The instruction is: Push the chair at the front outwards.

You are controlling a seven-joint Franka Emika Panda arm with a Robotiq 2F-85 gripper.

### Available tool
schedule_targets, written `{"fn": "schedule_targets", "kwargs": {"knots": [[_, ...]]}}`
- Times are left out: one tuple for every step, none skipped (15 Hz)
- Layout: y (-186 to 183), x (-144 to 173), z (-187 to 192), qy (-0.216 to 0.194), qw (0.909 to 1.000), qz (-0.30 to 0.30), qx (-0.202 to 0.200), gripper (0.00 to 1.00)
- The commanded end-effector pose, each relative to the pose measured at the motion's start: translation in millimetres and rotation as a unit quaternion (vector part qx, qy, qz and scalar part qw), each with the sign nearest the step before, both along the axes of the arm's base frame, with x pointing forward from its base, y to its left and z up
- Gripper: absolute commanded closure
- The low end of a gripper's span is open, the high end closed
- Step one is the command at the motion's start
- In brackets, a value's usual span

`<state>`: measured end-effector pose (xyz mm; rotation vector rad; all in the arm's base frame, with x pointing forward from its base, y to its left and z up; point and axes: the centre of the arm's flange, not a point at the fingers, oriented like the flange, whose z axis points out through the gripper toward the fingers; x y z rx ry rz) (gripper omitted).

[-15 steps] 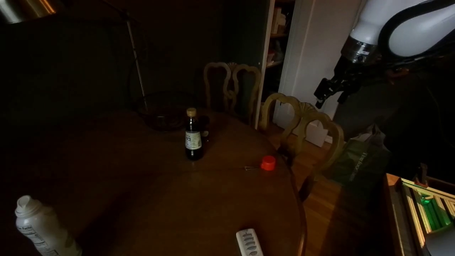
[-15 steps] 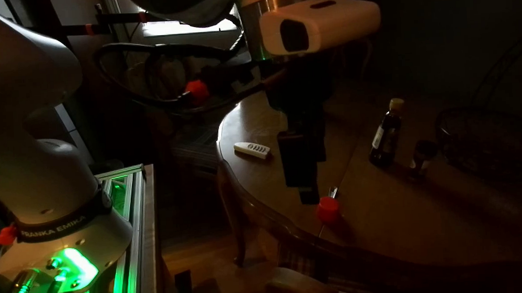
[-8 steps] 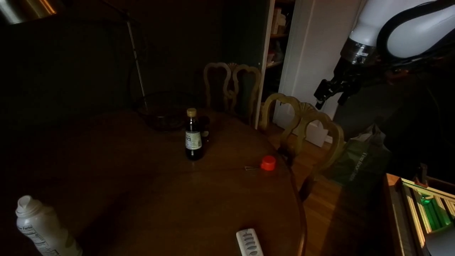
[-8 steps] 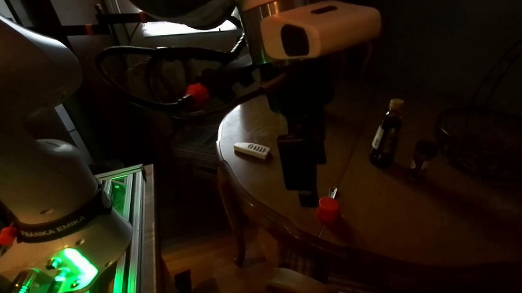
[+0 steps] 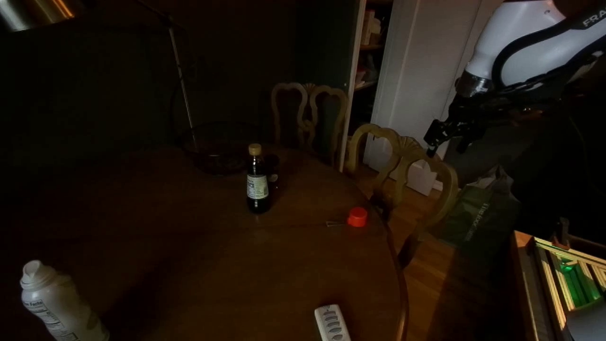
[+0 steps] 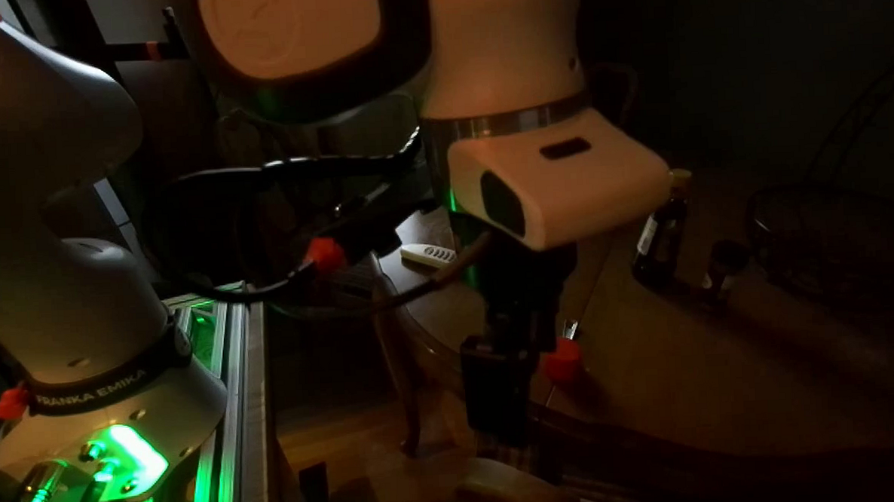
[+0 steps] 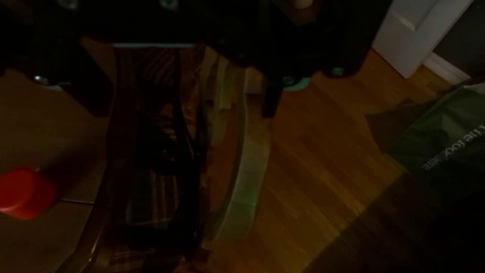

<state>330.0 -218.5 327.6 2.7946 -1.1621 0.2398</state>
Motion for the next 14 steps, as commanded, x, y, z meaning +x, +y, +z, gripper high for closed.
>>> {"fn": "schedule_targets", "kwargs": {"knots": [[-31.9, -7.3, -33.0, -0.005, 0.9996, -0.026, 0.006, 0.00], [-37.5, -10.7, -37.3, -0.004, 0.9994, -0.033, 0.007, 0.00], [-43.8, -14.9, -41.5, -0.004, 0.9991, -0.042, 0.006, 0.00], [-49.7, -18.2, -45.9, -0.003, 0.9989, -0.047, 0.008, 0.00], [-54.5, -20.4, -50.2, -0.003, 0.9986, -0.051, 0.010, 0.00], [-58.1, -21.5, -54.3, -0.002, 0.9985, -0.053, 0.007, 0.00], [-60.8, -21.8, -58.8, -0.006, 0.9986, -0.051, 0.010, 0.00], [-63.2, -20.8, -62.0, -0.013, 0.9988, -0.046, 0.012, 0.00], [-65.0, -19.6, -65.6, -0.019, 0.9989, -0.041, 0.011, 0.24], [-66.4, -19.0, -67.9, -0.024, 0.9989, -0.038, 0.009, 0.26], [-67.5, -18.8, -69.2, -0.029, 0.9989, -0.035, 0.011, 0.32], [-68.2, -19.1, -70.1, -0.032, 0.9989, -0.033, 0.013, 0.42], [-68.7, -18.9, -71.2, -0.036, 0.9987, -0.030, 0.021, 0.50], [-68.5, -18.3, -72.5, -0.038, 0.9984, -0.030, 0.028, 0.58]]}}
